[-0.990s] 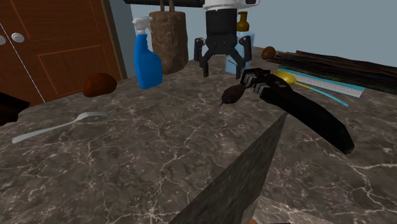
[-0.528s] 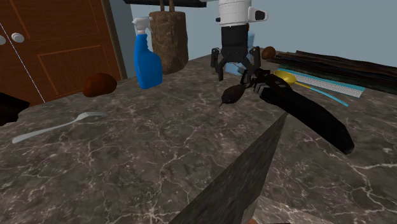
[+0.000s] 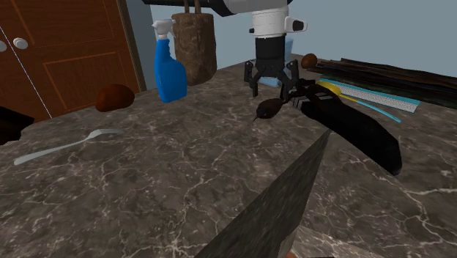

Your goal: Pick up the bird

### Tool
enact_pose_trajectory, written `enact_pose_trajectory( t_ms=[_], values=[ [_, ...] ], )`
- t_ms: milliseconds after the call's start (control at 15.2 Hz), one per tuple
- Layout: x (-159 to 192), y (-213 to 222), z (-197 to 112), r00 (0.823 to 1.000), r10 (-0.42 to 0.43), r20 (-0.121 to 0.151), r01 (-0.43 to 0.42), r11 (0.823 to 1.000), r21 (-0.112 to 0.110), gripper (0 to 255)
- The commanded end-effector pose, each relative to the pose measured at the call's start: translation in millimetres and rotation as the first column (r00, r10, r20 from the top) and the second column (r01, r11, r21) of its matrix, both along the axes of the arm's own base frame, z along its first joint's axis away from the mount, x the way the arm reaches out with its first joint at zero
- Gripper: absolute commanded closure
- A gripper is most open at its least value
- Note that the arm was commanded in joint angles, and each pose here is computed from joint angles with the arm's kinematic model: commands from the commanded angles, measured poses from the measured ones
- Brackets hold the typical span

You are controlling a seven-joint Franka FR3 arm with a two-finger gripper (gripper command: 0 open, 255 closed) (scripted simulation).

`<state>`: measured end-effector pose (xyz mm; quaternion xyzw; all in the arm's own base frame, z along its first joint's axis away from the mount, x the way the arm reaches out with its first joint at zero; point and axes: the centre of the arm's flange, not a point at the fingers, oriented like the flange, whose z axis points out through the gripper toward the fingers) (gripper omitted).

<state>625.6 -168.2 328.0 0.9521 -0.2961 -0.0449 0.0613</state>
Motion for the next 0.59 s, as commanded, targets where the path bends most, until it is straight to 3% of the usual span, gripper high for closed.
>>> enact_pose_trajectory(
  t_ms=[0, 66, 528],
  values=[
    [-3, -2, -28, 1.0, 0.002, -0.026, -0.002, 1.0, 0.008, 0],
    [-3, 2, -23, 1.0, 0.003, -0.026, -0.002, 1.0, 0.007, 255],
    [-13, -5, -32, 1.0, 0.002, -0.025, -0.002, 1.0, 0.007, 255]
  ],
)
